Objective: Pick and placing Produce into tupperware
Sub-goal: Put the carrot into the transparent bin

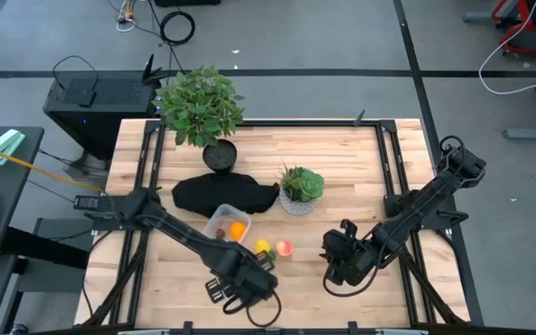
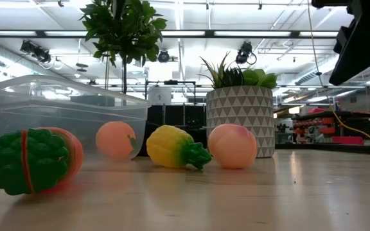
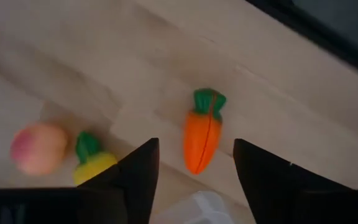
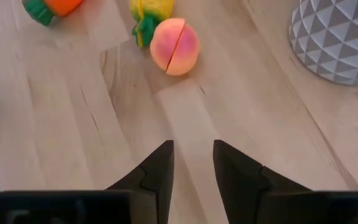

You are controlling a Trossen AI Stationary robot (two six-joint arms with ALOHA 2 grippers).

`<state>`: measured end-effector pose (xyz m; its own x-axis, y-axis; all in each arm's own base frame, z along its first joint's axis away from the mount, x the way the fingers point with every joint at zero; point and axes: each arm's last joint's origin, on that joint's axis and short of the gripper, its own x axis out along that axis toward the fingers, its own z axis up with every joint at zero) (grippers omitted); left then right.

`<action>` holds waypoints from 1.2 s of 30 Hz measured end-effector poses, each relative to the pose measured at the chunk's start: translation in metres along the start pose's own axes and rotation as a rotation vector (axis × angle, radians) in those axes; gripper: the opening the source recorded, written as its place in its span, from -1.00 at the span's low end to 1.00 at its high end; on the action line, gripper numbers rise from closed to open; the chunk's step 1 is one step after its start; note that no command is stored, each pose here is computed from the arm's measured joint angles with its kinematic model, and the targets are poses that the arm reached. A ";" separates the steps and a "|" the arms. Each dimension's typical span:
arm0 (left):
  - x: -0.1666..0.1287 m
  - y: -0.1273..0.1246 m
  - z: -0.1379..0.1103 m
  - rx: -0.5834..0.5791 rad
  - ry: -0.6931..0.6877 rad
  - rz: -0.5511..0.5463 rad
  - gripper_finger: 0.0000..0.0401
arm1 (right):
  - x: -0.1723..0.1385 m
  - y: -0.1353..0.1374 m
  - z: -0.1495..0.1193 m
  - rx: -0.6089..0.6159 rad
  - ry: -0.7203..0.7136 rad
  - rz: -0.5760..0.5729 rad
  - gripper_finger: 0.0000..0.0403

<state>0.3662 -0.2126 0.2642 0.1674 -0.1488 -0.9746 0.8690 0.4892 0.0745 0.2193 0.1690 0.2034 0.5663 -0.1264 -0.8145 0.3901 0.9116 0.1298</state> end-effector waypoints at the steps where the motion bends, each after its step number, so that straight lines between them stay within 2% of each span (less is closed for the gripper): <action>1: 0.003 0.000 0.001 0.048 0.005 -0.003 0.11 | 0.000 0.000 0.000 0.001 -0.003 -0.001 -0.40; 3: 0.008 -0.001 0.003 0.133 0.011 -0.001 0.18 | 0.000 0.000 0.000 0.002 -0.006 -0.002 -0.39; 5: 0.010 0.002 0.004 0.160 0.001 0.011 0.23 | 0.000 0.000 0.001 0.005 -0.011 0.000 -0.39; 9: 0.023 0.010 0.000 0.117 -0.019 0.026 0.29 | 0.000 0.000 0.000 -0.001 -0.009 -0.002 -0.38; 15: 0.049 0.013 -0.020 0.045 0.028 -0.075 0.34 | 0.000 0.000 0.001 0.000 -0.010 -0.001 -0.38; 24: 0.077 0.003 -0.030 0.051 0.037 -0.123 0.36 | 0.000 0.000 0.001 0.003 -0.020 -0.005 -0.38; 30: 0.087 0.000 -0.036 0.051 0.051 -0.129 0.35 | 0.000 0.000 0.001 0.006 -0.024 -0.005 -0.38; 36: 0.088 0.006 -0.029 0.055 -0.018 -0.076 0.35 | 0.000 0.000 0.001 0.007 -0.025 -0.005 -0.39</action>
<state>0.3729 -0.1976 0.1725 0.1075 -0.1991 -0.9741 0.9039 0.4277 0.0123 0.2203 0.1688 0.2041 0.5819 -0.1407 -0.8010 0.3978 0.9083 0.1294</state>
